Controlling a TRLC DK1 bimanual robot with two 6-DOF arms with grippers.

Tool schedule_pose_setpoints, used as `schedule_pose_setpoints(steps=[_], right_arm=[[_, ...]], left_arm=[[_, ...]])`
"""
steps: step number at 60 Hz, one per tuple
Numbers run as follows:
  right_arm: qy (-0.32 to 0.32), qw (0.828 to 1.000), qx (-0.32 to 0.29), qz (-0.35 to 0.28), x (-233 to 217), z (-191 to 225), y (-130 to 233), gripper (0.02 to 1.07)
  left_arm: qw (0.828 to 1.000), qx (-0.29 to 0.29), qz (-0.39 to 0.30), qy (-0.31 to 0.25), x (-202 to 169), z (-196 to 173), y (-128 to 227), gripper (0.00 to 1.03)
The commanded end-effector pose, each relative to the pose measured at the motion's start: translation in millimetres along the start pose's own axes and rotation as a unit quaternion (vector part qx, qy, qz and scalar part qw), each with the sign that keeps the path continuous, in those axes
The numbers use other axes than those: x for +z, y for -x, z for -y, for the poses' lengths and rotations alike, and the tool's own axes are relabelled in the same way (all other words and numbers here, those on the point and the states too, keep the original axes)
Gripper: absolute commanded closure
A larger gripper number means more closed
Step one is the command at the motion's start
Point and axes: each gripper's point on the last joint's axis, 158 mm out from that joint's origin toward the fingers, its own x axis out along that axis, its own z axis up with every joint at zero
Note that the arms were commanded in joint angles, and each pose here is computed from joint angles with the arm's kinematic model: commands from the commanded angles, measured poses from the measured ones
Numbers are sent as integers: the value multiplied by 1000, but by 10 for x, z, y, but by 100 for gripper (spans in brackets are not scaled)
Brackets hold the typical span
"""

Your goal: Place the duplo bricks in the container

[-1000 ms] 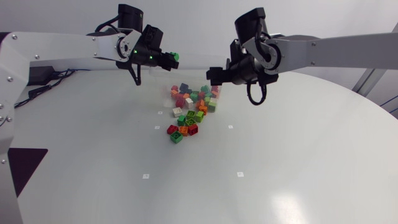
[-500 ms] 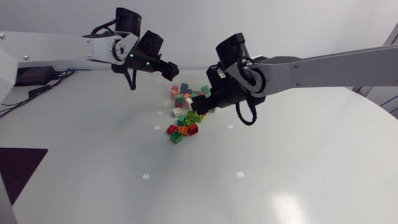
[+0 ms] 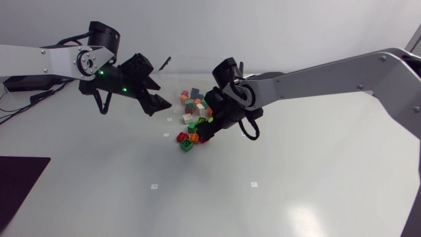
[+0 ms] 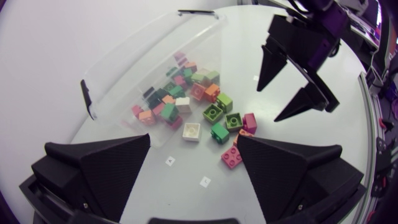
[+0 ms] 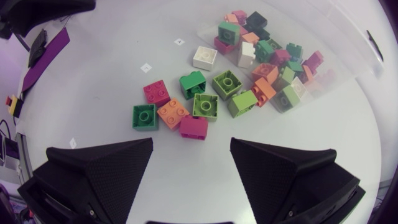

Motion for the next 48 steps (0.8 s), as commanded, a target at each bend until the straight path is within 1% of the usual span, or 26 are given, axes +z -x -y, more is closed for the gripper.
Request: schedule_pose_setpoints(steps=[1, 9, 17, 29, 34, 38, 42, 48], right_arm=[[18, 1000, 6, -21, -46, -34, -144, 17], [27, 999, 11, -41, -68, -54, -268, 17], [38, 997, 15, -65, -94, -70, -390, 17], [44, 995, 15, -86, -92, -52, -495, 18], [46, 995, 15, -92, -84, -31, -524, 25], [48, 994, 15, -95, -72, -12, -545, 28], [51, 994, 15, -98, -68, 11, -567, 28], [53, 992, 17, -109, -89, 36, -611, 35]], left_arm=[[999, -30, -15, -40, -184, 155, -72, 6], [994, -71, -36, -76, -367, 368, -184, 6], [985, -109, -52, -119, -515, 556, -303, 7], [976, -147, -65, -148, -624, 715, -469, 7], [973, -157, -66, -158, -638, 772, -512, 7], [970, -164, -67, -167, -647, 798, -546, 7], [968, -170, -68, -173, -657, 824, -586, 7], [963, -184, -73, -181, -699, 854, -648, 7]])
